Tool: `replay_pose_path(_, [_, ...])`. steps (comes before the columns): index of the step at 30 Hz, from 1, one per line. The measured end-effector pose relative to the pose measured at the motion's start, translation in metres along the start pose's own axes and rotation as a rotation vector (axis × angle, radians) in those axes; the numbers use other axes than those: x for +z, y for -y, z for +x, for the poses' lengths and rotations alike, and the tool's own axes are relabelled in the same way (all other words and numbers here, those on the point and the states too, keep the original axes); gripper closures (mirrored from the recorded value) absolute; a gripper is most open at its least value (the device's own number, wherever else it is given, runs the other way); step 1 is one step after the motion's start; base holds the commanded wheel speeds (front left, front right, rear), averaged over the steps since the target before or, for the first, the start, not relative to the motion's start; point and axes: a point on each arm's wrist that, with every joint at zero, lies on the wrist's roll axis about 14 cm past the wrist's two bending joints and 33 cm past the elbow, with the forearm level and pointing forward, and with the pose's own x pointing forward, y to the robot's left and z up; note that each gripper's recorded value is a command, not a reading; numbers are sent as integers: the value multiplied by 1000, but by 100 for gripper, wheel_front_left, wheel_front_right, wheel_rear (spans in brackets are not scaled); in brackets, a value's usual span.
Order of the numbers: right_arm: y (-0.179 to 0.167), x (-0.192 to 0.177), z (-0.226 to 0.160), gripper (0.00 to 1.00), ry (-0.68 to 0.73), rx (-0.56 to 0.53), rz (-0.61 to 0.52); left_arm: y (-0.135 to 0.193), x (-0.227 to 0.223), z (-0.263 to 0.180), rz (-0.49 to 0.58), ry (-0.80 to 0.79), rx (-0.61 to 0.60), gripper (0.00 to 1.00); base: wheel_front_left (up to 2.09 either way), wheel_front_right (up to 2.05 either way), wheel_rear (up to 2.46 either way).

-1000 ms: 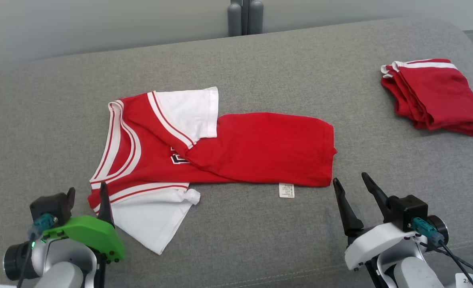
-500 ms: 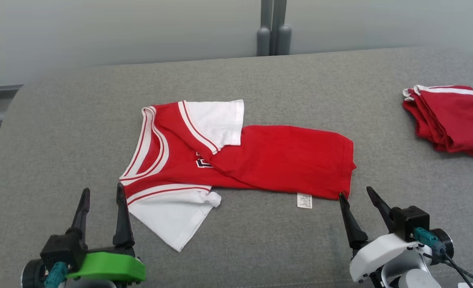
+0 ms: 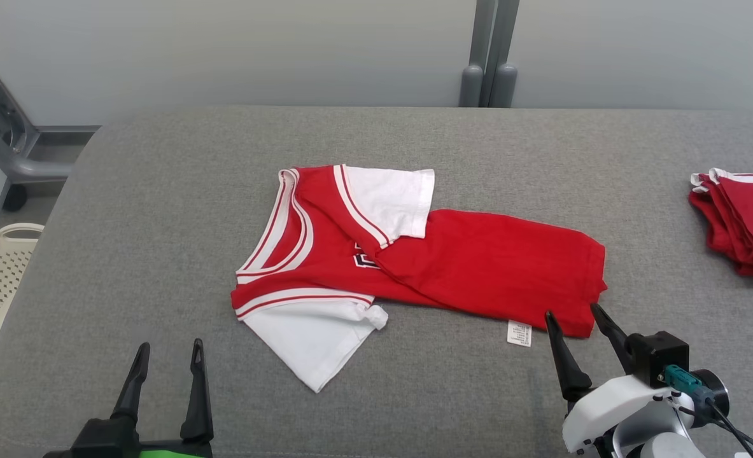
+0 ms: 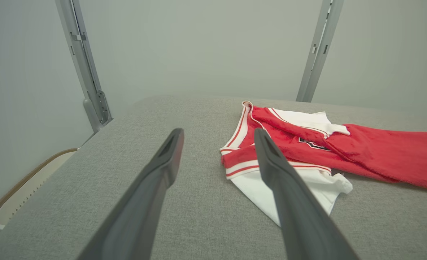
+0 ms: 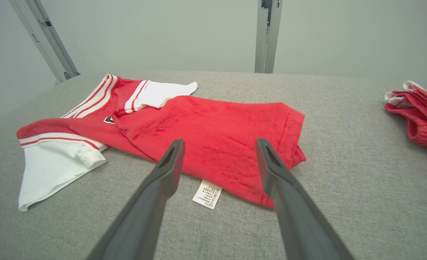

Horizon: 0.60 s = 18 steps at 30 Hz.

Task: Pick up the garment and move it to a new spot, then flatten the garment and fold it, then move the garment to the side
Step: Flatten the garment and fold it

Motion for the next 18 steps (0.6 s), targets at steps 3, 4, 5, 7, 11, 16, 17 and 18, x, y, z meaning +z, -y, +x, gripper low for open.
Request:
replay_pose_path(3, [0,-5,2,0,-21,2,-1,-4,-3,-3,15,-8,11,0,0,0,0])
replay_pose_path(4, [1,-8,2,0,-36,0,-4,-4,-4,-4,20,-12,12,0,0,0,0])
replay_pose_path(5, [2,-11,3,0,-50,-4,-6,-4,-5,-4,22,-14,12,0,0,0,0])
replay_pose_path(7, [12,-20,4,0,-98,-31,-15,-5,-6,-3,26,-19,13,0,0,0,0])
replay_pose_path(11, [36,-26,15,0,-200,-91,-63,-5,-12,-1,21,-37,11,0,0,0,0])
replay_pose_path(16, [49,-27,31,0,-266,-125,-67,-1,-20,3,12,-59,-5,0,0,0,0])
replay_pose_path(17, [51,-28,34,0,-283,-129,-87,0,-21,4,9,-62,-8,0,0,0,0])
replay_pose_path(18, [53,-28,37,0,-288,-133,-95,0,-22,6,8,-64,-10,0,0,0,0])
